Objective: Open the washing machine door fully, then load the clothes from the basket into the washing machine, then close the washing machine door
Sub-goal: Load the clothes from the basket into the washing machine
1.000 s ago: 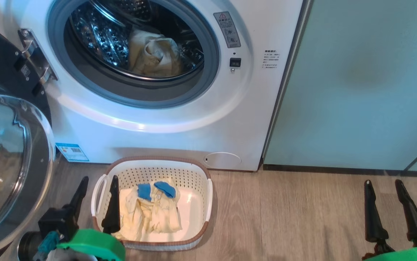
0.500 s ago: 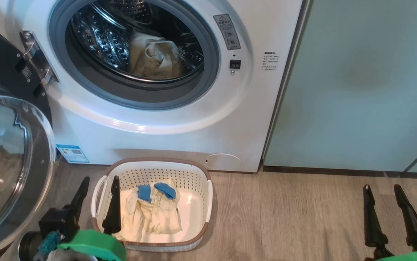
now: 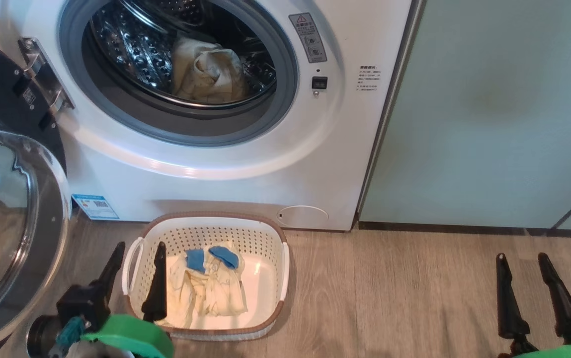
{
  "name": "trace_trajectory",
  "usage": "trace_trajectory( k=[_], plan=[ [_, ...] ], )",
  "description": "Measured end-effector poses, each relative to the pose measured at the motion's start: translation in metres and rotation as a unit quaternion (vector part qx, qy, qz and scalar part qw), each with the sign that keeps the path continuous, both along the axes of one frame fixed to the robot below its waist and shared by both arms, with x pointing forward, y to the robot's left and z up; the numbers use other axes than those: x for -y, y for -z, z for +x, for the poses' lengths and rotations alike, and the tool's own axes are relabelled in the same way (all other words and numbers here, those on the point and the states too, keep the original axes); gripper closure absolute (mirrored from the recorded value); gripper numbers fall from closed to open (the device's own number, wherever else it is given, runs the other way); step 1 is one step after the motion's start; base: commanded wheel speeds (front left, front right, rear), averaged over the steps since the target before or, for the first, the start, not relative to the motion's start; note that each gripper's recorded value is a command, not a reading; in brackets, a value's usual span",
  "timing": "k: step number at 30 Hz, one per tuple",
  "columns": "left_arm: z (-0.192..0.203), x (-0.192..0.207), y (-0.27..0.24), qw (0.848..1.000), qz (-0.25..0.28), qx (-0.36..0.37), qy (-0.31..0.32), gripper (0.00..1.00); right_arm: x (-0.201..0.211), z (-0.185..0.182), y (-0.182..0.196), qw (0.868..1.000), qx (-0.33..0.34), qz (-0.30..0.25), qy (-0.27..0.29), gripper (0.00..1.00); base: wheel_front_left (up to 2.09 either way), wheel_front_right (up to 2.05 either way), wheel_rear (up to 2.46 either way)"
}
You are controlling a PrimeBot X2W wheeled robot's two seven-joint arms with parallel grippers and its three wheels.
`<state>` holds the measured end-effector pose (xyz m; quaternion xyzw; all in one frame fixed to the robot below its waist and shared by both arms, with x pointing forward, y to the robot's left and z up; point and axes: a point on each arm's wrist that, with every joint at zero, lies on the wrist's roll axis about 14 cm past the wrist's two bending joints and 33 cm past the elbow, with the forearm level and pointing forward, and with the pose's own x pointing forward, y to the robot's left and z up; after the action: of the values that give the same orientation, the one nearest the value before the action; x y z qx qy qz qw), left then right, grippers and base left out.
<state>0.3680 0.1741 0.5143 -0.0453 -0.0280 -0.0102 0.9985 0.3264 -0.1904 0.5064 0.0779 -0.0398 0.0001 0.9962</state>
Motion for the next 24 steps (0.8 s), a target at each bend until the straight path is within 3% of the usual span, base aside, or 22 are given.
trace_trajectory(
  k=[13, 24],
  plan=[
    [0.034, 0.029, 0.048, 0.996, -0.019, -0.068, 0.055, 0.00, 0.002, 0.011, 0.015, 1.000, -0.025, 0.003, 0.004, 0.00, 0.00, 0.00, 0.00],
    [0.092, 0.065, 0.147, 0.971, -0.044, -0.201, 0.123, 0.00, 0.010, 0.058, 0.037, 0.999, -0.048, 0.015, 0.014, 0.00, 0.00, 0.00, 0.00]
  ],
)
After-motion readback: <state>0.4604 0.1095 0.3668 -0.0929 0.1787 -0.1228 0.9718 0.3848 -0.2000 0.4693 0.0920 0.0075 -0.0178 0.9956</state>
